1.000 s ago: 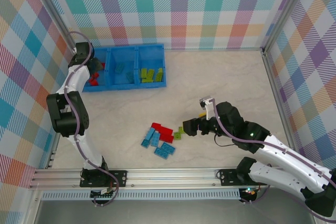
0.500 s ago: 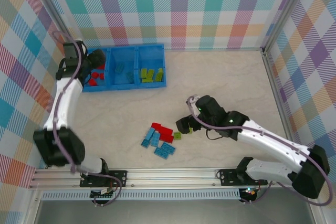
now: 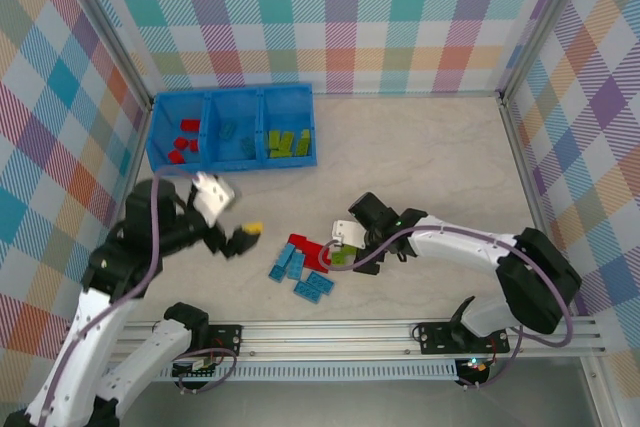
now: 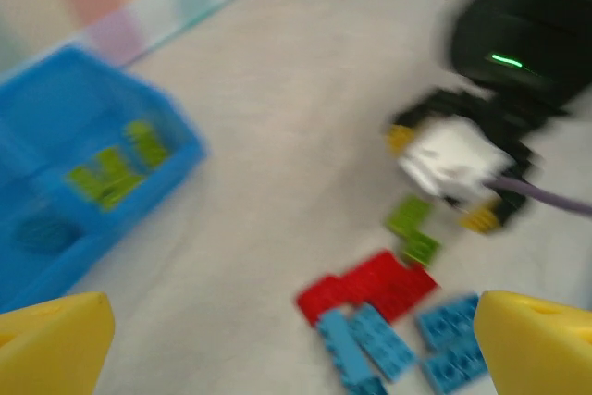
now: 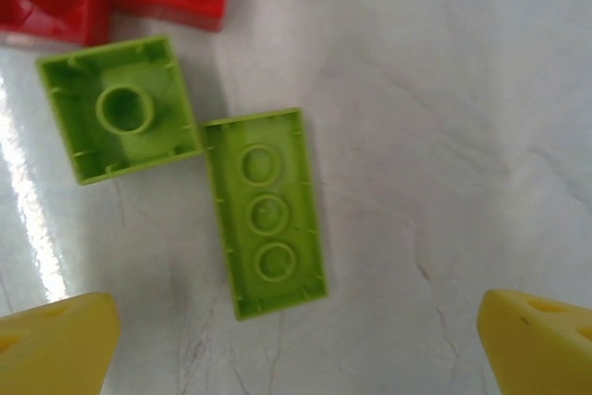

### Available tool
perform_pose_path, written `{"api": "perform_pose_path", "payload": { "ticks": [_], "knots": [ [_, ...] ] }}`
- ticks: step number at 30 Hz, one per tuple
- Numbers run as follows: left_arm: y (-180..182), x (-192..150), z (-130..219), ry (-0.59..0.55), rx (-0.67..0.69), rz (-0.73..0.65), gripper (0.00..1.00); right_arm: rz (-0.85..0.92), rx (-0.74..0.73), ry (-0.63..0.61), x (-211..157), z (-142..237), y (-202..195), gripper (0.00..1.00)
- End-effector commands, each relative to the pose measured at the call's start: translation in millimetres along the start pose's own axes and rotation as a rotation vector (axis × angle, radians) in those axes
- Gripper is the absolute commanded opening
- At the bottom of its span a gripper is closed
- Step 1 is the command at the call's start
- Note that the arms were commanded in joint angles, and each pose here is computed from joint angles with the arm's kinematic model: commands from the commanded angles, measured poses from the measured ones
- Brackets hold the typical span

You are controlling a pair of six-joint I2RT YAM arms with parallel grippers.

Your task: Sort the legos into containers by color

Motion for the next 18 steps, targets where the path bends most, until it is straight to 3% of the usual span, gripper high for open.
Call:
{"api": "perform_pose_path", "payload": {
  "ticks": [1, 6, 12, 15, 18],
  "knots": [
    [-42, -4, 7, -0.136, -0.160, -0.206, 1.00, 0.092, 0.121, -0.045, 13, 0, 6, 0.92],
    [-63, -17, 11, -0.157, -0.215, -0.252, 1.00, 0.048, 0.198, 0.012, 6, -11, 2, 0.76],
    [-78, -30, -8, -0.150, -0.292, -0.268, 1.00, 0.037, 0.234, 0.061, 0, -28, -6, 0.65],
    [-83, -35, -19, -0.150, -0.315, -0.291, 1.00, 0.063, 0.256, 0.102, -5, -32, -5, 0.47],
    [-90, -39, -27, -0.146, -0.357, -0.340, 1.00, 0.073, 0.247, 0.133, -9, -36, -8, 0.38]
  ]
}}
Point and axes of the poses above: each hand's point on the last joint's axis, 136 mm out from that joint toward the fingers, its own z axis back along the fingers, its own y axis along the line the jaws close on, x = y × z, the point moved 3 cm from there along z, back along the fingers, and after that the axes turned 14 degrees about -z, right-handed, at the moved point
